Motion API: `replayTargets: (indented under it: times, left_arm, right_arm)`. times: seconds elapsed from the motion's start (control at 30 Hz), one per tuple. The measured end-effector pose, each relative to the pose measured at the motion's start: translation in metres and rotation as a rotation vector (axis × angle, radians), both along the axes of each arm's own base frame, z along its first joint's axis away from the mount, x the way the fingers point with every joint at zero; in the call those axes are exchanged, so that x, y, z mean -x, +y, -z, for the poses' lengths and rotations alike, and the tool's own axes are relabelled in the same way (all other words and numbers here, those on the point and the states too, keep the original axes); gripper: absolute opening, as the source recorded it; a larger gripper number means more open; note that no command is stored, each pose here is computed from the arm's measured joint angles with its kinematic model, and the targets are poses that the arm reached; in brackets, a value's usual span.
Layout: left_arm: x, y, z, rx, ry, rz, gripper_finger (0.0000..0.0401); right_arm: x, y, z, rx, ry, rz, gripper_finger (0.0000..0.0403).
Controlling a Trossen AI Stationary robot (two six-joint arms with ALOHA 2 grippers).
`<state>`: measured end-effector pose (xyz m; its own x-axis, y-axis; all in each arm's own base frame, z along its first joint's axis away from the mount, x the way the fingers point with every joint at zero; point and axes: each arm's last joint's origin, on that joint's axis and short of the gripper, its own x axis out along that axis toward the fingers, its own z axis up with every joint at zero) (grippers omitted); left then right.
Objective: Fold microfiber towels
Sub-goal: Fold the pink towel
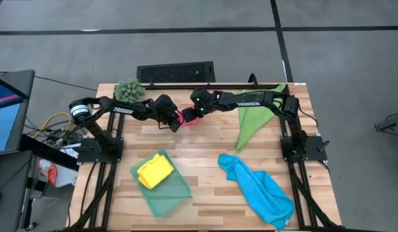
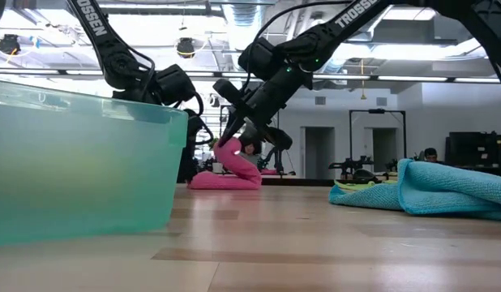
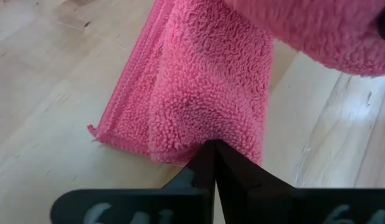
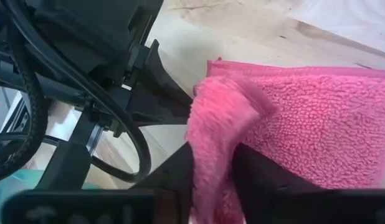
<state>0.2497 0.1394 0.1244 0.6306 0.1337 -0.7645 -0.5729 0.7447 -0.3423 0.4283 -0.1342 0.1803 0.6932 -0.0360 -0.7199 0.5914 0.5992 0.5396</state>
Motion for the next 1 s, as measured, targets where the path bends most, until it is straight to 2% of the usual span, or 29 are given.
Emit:
replayTargets:
  times: [0.2, 0.4, 0.53, 0.63, 0.73, 0.8, 0.9, 1.0]
  left_arm:
    - [0.000, 0.000, 0.000, -0.001, 0.000, 0.000, 0.0000]
    - [0.000, 0.000, 0.000, -0.001, 0.000, -0.001, 0.0000]
    - [0.000, 0.000, 0.000, 0.003, -0.001, -0.007, 0.0000]
    - [0.000, 0.000, 0.000, 0.022, -0.008, -0.006, 0.0000]
    - [0.001, 0.000, -0.002, 0.062, -0.028, 0.014, 0.0000]
    - [0.003, 0.002, -0.007, 0.083, -0.054, 0.017, 0.0000]
    - [0.008, 0.005, -0.019, 0.105, -0.096, 0.005, 0.0000]
    - [0.013, 0.007, -0.032, 0.134, -0.101, -0.018, 0.0000]
  right_arm:
    - [-0.002, 0.000, -0.002, 0.009, -0.028, 0.000, 0.0185]
    - [-0.005, -0.002, -0.005, 0.036, -0.072, 0.012, 0.0214]
    - [-0.007, -0.004, -0.008, 0.092, -0.092, 0.011, 0.0216]
    - [0.001, -0.005, -0.018, 0.129, -0.072, -0.051, 0.0213]
    - [0.007, -0.001, -0.035, 0.224, -0.060, -0.144, 0.0209]
    - [0.008, 0.004, -0.035, 0.292, -0.039, -0.217, 0.0206]
    - [0.008, 0.012, -0.031, 0.363, 0.027, -0.253, 0.0200]
    - [0.008, 0.015, -0.027, 0.375, 0.064, -0.255, 0.0194]
